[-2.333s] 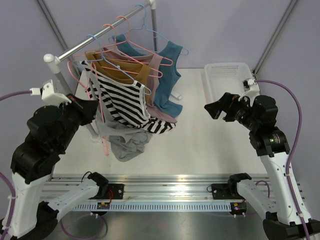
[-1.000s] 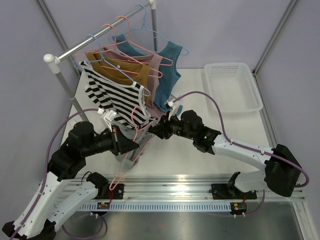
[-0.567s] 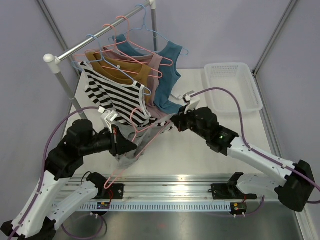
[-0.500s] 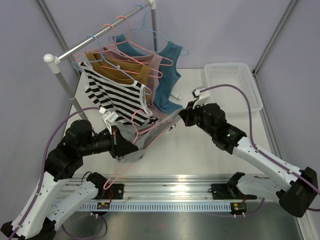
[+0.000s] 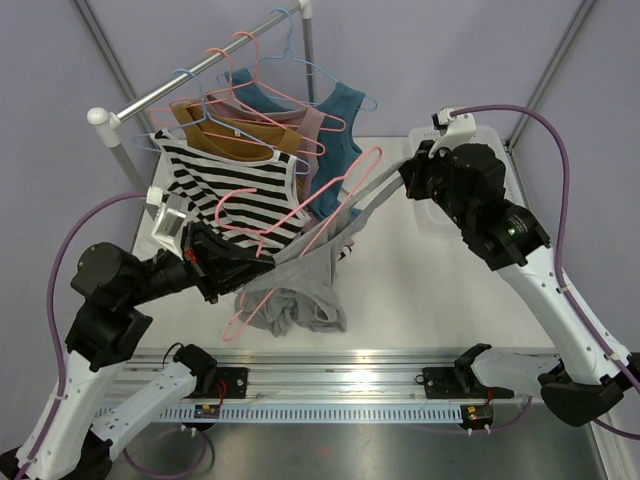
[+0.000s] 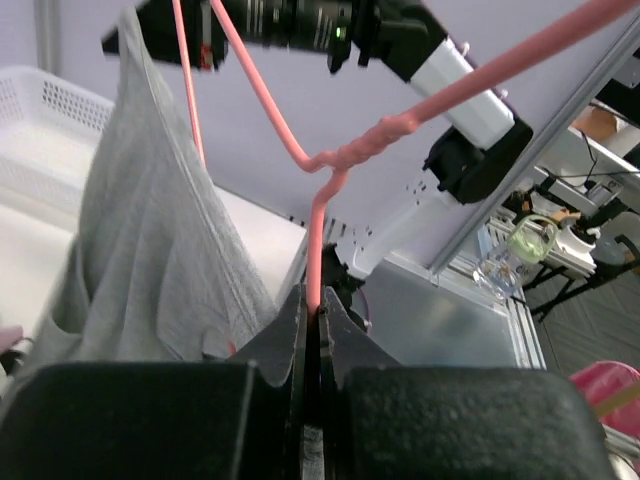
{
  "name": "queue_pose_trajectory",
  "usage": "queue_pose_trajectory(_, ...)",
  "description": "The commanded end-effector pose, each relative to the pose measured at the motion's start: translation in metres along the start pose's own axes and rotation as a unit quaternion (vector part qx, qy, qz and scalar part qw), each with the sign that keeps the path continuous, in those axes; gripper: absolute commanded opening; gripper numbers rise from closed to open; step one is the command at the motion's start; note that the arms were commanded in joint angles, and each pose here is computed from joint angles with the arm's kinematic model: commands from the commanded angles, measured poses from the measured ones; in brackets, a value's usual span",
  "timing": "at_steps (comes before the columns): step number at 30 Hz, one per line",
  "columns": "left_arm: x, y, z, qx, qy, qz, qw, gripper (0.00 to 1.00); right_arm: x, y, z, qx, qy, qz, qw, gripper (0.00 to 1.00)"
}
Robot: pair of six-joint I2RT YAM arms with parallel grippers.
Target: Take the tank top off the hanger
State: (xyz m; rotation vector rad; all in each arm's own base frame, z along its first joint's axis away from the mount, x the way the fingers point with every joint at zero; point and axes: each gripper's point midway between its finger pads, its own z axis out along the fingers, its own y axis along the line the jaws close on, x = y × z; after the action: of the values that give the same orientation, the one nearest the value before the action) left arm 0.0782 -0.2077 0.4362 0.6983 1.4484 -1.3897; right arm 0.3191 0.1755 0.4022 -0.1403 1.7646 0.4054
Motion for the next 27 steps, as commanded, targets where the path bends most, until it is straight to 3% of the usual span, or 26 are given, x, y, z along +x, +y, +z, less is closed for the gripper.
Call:
queue_pose_trajectory(1,-0.051,-0.011,0.009,0.024,-0.101,0.055,0.993,0.00,0.000,-0.018,-0.020,0.025,0.015,-0.007,1.000,0.00)
queue_pose_trajectory(6,-0.078,0.024,0.033,0.007,-0.183,0.097,0.978,0.00,-0.012,0.024,-0.053,-0.110,-0.006,-0.005,0.994,0.00)
queue_pose_trajectory(9,-0.099,0.027,0.056,0.028,-0.206,0.136,0.968,0.00,-0.013,0.071,-0.085,-0.261,-0.002,-0.024,0.965,0.00)
queue_pose_trajectory(11,-0.101,0.038,0.077,0.022,-0.201,0.138,0.970,0.00,-0.010,0.082,-0.093,-0.300,0.000,-0.037,0.953,0.00)
queue_pose_trajectory(17,-0.128,0.041,0.096,-0.011,-0.242,0.174,0.954,0.00,0.009,0.050,-0.077,-0.211,0.039,-0.049,0.976,0.00)
queue_pose_trajectory(20,-0.134,0.050,0.090,-0.072,-0.253,0.163,0.951,0.00,0.017,0.028,-0.069,-0.144,0.051,-0.038,0.988,0.00)
queue_pose_trajectory(24,-0.121,0.069,0.056,-0.189,-0.250,0.142,0.939,0.00,0.018,-0.013,-0.062,-0.023,0.049,-0.035,0.998,0.00)
queue_pose_trajectory(27,-0.102,0.082,0.037,-0.239,-0.231,0.117,0.936,0.00,0.032,-0.017,-0.055,-0.016,0.074,-0.043,0.996,0.00)
